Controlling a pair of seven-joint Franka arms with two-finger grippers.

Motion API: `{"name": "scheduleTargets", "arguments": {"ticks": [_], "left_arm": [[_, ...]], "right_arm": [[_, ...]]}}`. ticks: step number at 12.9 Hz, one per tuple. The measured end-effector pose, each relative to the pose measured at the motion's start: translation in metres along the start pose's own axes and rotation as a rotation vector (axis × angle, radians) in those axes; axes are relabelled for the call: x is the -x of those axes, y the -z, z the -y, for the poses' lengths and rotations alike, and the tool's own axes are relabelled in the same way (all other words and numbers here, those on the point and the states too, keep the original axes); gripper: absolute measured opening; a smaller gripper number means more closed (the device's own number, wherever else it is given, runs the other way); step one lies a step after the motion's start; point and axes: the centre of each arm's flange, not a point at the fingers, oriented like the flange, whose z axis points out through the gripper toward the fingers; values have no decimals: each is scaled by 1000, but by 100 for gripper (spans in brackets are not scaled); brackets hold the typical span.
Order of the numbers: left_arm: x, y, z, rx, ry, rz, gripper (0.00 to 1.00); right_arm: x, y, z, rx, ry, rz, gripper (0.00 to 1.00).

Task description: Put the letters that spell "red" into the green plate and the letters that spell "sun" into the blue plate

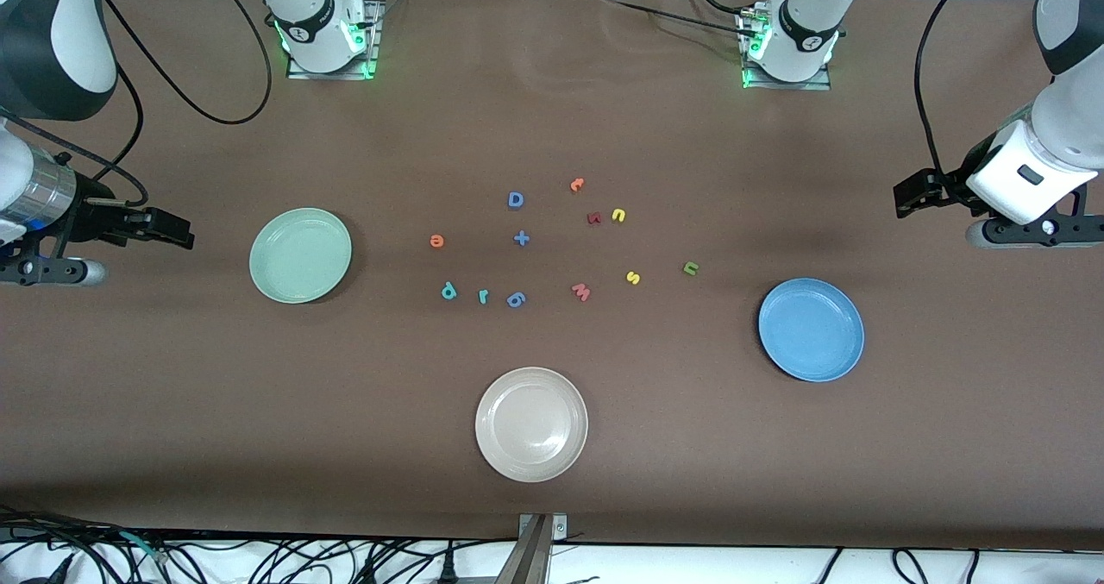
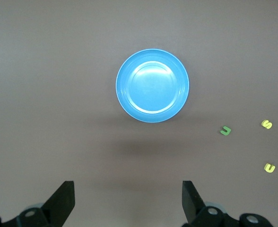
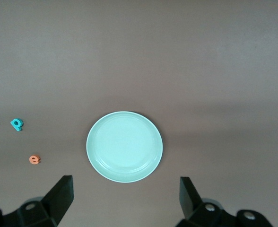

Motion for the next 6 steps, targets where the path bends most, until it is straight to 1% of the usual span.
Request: {"name": "scheduleTargets", "arguments": {"ticks": [6], "left_arm": [[-3,-7,0,0,0,10,100]], "right_arm": [[0,0,0,0,0,0,100]]}}
